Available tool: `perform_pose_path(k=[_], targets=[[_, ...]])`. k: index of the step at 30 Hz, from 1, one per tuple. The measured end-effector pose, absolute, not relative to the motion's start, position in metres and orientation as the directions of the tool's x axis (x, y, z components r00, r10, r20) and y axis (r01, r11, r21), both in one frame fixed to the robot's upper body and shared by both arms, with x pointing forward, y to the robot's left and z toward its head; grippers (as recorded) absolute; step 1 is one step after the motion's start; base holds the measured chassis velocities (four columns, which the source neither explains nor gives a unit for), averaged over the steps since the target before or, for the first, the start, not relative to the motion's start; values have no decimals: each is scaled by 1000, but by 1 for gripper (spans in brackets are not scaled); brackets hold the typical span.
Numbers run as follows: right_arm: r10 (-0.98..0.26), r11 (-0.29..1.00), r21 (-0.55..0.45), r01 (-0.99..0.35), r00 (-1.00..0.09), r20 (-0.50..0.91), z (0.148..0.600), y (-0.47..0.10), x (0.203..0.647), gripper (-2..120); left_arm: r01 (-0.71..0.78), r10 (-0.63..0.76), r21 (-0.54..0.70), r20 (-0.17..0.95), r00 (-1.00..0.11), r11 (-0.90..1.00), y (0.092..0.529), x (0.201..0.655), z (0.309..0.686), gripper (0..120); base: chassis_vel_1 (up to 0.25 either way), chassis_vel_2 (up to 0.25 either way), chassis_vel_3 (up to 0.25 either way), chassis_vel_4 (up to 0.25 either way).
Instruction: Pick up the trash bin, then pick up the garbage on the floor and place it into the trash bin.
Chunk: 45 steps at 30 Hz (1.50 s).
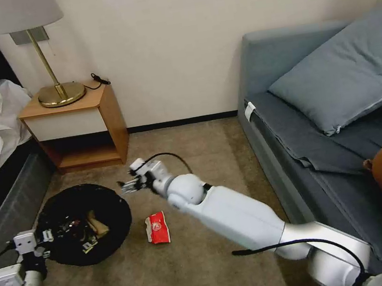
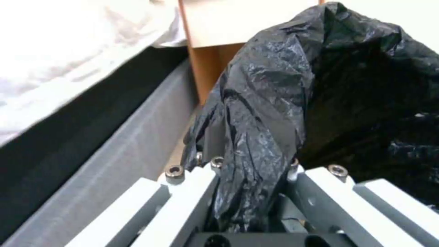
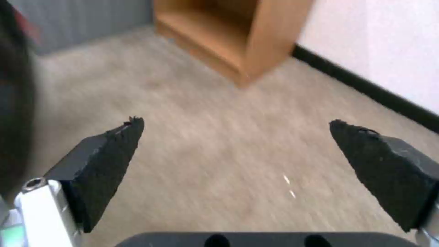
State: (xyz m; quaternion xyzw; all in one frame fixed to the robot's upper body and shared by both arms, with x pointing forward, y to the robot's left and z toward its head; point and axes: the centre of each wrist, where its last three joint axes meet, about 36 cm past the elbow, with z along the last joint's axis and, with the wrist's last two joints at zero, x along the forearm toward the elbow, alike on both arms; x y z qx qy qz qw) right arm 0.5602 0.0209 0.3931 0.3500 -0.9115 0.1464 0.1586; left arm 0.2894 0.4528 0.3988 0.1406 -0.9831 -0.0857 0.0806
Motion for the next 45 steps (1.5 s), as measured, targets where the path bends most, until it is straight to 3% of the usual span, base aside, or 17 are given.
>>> perform_pose_path(k=[5,7,18,28,35,45], targets=[[-555,717,-184,-673,-710,434,363,16,565,100,-281,-311,206,129,-942,937,466,286,402,4,0,0,0,0],[-548,708,-190,-680,-698,461,331,26,553,100,-300,-332,222,126,-935,928,477,283,403,4,0,0,0,0],[-569,659,-193,-727,-650,504,275,38,516,100,-337,-379,254,134,-916,906,502,276,405,4,0,0,0,0],[-562,655,-181,-734,-633,532,242,29,493,100,-353,-397,248,152,-905,902,504,271,388,4,0,0,0,0],[-511,641,-224,-734,-626,589,194,-5,488,100,-347,-387,244,141,-911,906,498,271,392,4,0,0,0,0],[-532,637,-213,-741,-622,574,200,-2,492,100,-352,-396,253,151,-906,901,503,261,388,4,0,0,0,0]])
